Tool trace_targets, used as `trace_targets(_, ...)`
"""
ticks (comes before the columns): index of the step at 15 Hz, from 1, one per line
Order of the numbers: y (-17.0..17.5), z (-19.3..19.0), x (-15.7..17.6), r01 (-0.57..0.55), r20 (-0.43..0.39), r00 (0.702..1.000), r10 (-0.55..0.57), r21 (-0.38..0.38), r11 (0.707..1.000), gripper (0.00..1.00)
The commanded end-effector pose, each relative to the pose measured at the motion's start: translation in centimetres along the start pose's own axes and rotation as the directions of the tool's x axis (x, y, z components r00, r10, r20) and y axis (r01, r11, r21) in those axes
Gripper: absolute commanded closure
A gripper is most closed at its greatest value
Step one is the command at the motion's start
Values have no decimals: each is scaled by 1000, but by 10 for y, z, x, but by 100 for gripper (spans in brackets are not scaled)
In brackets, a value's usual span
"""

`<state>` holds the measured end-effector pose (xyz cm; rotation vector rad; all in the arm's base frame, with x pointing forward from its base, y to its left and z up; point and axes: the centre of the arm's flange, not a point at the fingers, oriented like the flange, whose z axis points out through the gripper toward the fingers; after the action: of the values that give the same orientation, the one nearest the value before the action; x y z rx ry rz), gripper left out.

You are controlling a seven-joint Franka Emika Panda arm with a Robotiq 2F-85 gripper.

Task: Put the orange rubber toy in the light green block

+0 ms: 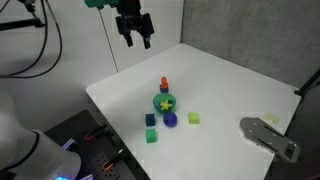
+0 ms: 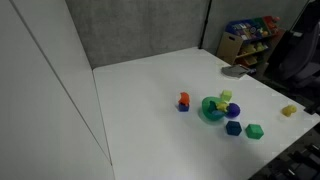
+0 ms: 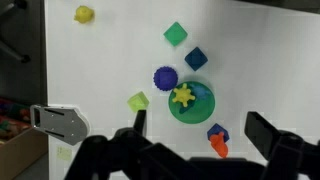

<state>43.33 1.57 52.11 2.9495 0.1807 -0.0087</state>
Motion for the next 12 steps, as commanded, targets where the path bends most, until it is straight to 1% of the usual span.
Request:
trace_targets(1,0,-1,0,0,-1,1000,0,0,1000,0)
trace_targets(5,-1,-1,2,3,0,1000,-3,0,1000,0)
trace_targets(12,-18,3,27,17,-31,999,-16,17,1000,0)
